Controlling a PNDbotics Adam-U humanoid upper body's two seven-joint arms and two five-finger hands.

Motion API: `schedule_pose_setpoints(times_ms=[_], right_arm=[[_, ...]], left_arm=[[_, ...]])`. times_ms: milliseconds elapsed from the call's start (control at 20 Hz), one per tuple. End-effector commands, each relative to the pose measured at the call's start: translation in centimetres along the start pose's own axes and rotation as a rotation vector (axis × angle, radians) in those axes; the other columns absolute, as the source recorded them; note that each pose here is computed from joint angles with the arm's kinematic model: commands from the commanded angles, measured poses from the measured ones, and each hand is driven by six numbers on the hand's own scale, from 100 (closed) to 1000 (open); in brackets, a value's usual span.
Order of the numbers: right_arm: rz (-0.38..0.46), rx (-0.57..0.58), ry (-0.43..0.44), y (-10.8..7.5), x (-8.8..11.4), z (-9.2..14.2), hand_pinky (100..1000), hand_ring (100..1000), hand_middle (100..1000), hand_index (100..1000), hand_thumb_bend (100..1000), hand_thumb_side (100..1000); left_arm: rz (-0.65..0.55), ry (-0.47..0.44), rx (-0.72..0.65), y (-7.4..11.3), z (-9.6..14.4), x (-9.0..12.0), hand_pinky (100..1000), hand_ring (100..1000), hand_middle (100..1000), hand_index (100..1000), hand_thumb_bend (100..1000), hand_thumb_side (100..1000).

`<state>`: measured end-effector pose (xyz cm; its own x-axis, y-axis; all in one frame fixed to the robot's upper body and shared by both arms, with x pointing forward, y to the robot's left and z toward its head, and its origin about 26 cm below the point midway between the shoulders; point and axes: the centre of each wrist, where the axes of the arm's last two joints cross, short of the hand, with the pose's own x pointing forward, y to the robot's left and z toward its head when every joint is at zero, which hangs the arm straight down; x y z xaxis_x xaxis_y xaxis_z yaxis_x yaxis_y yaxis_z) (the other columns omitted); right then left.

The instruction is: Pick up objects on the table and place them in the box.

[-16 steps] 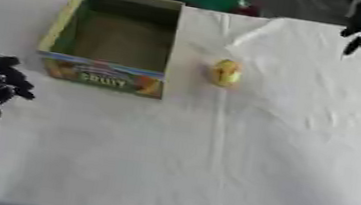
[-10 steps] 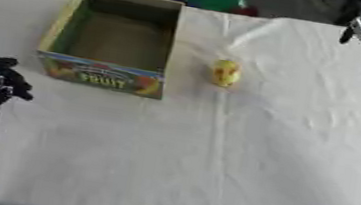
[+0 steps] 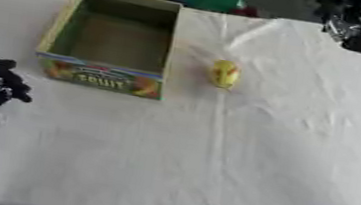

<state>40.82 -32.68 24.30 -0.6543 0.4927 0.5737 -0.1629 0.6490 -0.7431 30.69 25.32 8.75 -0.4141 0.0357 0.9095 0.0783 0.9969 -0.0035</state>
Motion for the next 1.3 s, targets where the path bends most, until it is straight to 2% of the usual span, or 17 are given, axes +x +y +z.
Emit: schedule_pose_setpoints(times_ms=[50,350,450,550,600,650,950,1300], right_arm=[[0.084,0.077,-0.014,-0.3,-0.1,-1.5,496,696,706,817,100,210],[0.208,0.242,-0.009,2.3,-1.4,-5.0,571,765,772,854,100,198],[0.259,0.278,0.009,3.5,-2.0,-6.0,603,797,792,863,100,200],[0.308,0.316,0.038,4.7,-2.7,-6.8,673,857,845,888,100,209],[0.336,0.337,0.053,5.3,-3.1,-7.0,673,857,845,888,100,209],[0.364,0.358,0.068,5.8,-3.4,-7.3,703,881,871,902,100,216],[0.486,0.403,0.135,7.7,-5.3,-7.6,736,897,889,916,100,227],[0.531,0.415,0.148,8.2,-6.1,-7.1,742,890,882,920,100,232]], left_arm=[[-0.012,-0.014,-0.017,0.1,-0.2,0.4,473,512,475,676,100,794],[-0.008,-0.011,-0.027,-0.1,-0.2,0.4,473,512,476,676,100,795],[-0.006,-0.011,-0.031,-0.1,-0.2,0.4,473,513,476,676,100,795],[-0.004,-0.011,-0.034,-0.2,-0.2,0.4,473,513,476,676,100,795],[-0.003,-0.012,-0.036,-0.2,-0.2,0.4,473,513,476,676,100,795],[-0.002,-0.012,-0.038,-0.3,-0.2,0.4,473,513,476,676,100,796],[0.0,-0.015,-0.043,-0.4,-0.3,0.4,473,514,477,677,100,796],[0.0,-0.017,-0.042,-0.4,-0.4,0.5,474,515,478,677,100,795]])
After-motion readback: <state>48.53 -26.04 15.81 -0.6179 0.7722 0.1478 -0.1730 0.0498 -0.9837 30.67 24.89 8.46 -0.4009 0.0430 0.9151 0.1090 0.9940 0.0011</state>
